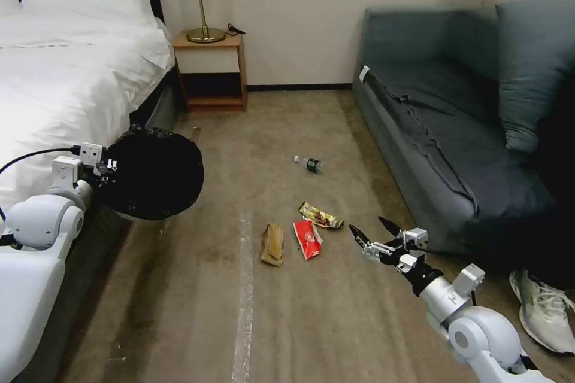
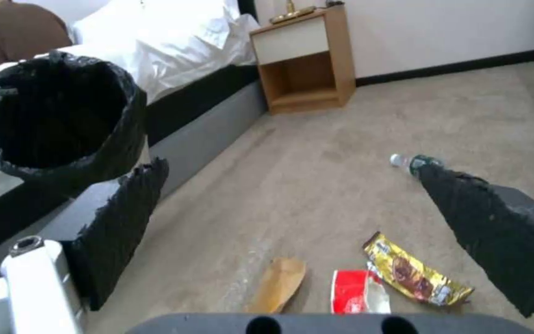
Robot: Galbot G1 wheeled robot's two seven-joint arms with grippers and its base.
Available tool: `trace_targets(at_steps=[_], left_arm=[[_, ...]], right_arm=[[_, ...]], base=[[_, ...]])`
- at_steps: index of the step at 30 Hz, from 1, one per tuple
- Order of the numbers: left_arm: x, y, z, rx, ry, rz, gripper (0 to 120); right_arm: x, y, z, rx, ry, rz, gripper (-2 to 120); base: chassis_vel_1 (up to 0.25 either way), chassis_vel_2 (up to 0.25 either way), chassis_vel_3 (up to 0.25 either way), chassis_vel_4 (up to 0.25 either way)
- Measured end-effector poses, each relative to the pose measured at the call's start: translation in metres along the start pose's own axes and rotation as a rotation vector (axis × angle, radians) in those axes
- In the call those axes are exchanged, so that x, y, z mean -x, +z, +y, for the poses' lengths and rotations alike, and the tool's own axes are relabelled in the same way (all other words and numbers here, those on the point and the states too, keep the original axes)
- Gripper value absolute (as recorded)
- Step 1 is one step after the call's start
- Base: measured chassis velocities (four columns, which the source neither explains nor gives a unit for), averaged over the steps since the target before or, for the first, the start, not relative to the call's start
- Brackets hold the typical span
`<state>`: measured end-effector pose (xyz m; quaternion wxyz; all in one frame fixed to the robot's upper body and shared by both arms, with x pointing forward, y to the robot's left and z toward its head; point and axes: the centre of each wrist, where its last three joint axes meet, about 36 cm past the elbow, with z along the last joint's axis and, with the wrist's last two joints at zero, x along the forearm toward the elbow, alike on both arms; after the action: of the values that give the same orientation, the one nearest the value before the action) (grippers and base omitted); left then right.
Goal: Pick up the trash bin, then pick up the garbage on the floor and place it into the trash bin.
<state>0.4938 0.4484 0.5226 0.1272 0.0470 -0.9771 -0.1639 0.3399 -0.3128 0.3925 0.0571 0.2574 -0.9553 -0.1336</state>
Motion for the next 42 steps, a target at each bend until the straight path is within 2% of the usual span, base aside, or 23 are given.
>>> trace_targets(at_steps=[19,27,42], left_arm=[[0.0015,0.0009,0.0015,-0.007,0.004,-0.004,4],[-0.0003,0.0045,-0.0046,-0.008,0.016,-0.001,4],[0.0002,0.0048,-0.0038,-0.006,0.020,-0.009,4]], right_arm=[[0.0009,0.0013,-0.0035,-0.010,0.008,0.005,100],[-0.0002,0.0009,-0.0033,-0.019,0.011,0.006,100],[0.0037,0.0067,-0.0017,-0.027,0.023,0.011,100]], base=[[-0.103,0.101,0.099,-0.106],[-0.115,0.124,0.113,-0.110],[-0.106,0.102,0.108,-0.101]])
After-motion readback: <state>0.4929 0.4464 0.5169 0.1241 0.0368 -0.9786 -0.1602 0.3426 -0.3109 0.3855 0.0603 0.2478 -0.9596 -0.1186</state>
